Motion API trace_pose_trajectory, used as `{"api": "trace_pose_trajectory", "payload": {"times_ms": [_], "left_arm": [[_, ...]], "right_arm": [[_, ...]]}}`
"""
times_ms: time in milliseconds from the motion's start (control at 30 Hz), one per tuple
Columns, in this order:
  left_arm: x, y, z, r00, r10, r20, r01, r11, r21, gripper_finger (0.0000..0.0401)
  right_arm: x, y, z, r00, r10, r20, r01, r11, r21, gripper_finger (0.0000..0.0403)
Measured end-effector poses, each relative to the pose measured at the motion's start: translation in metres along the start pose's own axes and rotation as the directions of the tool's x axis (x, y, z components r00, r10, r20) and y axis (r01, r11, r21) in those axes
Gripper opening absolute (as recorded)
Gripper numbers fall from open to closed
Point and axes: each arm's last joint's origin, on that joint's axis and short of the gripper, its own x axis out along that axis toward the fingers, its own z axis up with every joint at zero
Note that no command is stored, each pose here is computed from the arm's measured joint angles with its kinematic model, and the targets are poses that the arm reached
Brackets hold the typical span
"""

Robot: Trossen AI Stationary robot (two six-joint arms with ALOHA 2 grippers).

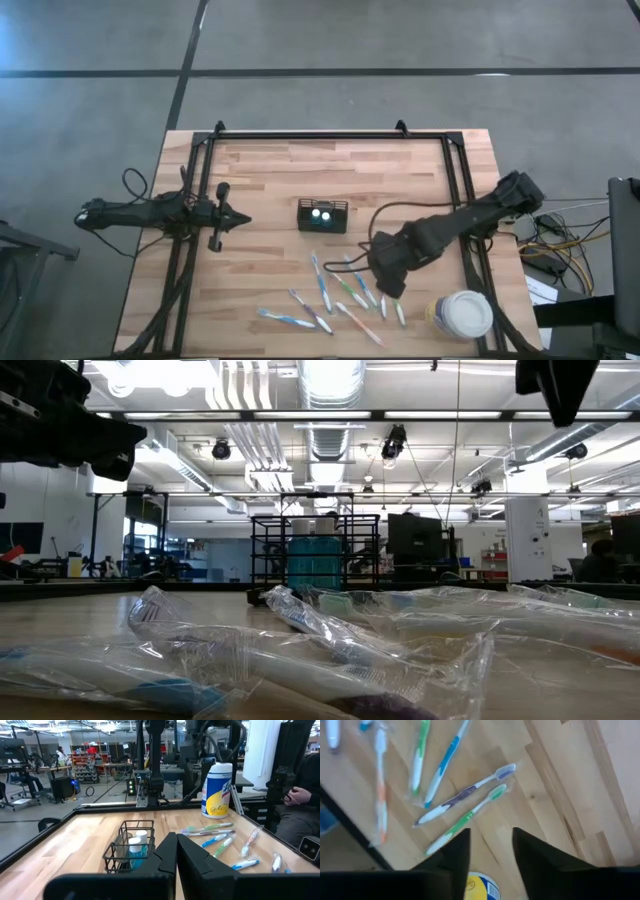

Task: Pick & Place toothbrushing station
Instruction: Put the right green toothbrush into the black wire organizer

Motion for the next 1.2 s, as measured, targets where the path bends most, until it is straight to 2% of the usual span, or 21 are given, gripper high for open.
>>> {"api": "trace_pose_trajectory", "payload": {"times_ms": [100,200,400,500,600,867,1033,1200], "left_arm": [[0.000,0.000,-0.002,1.000,0.000,-0.022,0.000,1.000,0.000,0.0008],[0.000,0.000,-0.004,0.999,-0.001,-0.039,0.001,1.000,-0.001,0.0009],[0.000,0.000,-0.005,0.999,-0.001,-0.048,0.001,1.000,-0.009,0.0008],[0.000,0.000,-0.005,0.999,-0.002,-0.048,0.001,1.000,-0.023,0.0009],[0.000,0.000,-0.005,0.999,-0.002,-0.049,0.001,1.000,-0.025,0.0011],[0.000,0.000,-0.005,0.999,-0.002,-0.050,0.001,1.000,-0.027,0.0011],[0.000,0.000,-0.005,0.999,-0.002,-0.051,0.000,0.999,-0.032,0.0012],[0.000,0.000,-0.006,0.999,-0.002,-0.052,0.000,0.999,-0.035,0.0012]], "right_arm": [[0.011,0.005,0.002,0.999,-0.017,-0.036,0.017,1.000,0.000,0.0183],[0.022,0.008,0.004,0.999,-0.026,-0.044,0.027,0.999,0.020,0.0194],[0.045,0.009,0.003,0.999,0.015,-0.037,-0.012,0.996,0.090,0.0194],[0.056,0.002,-0.003,0.998,-0.039,-0.052,0.046,0.990,0.134,0.0194],[0.068,-0.001,-0.009,0.998,-0.045,-0.048,0.052,0.984,0.168,0.0194],[0.098,0.000,-0.017,1.000,0.028,-0.011,-0.024,0.974,0.224,0.0194],[0.112,-0.006,-0.022,1.000,0.023,-0.021,-0.016,0.964,0.265,0.0194],[0.127,-0.007,-0.030,0.997,0.070,-0.029,-0.058,0.951,0.303,0.0194]]}}
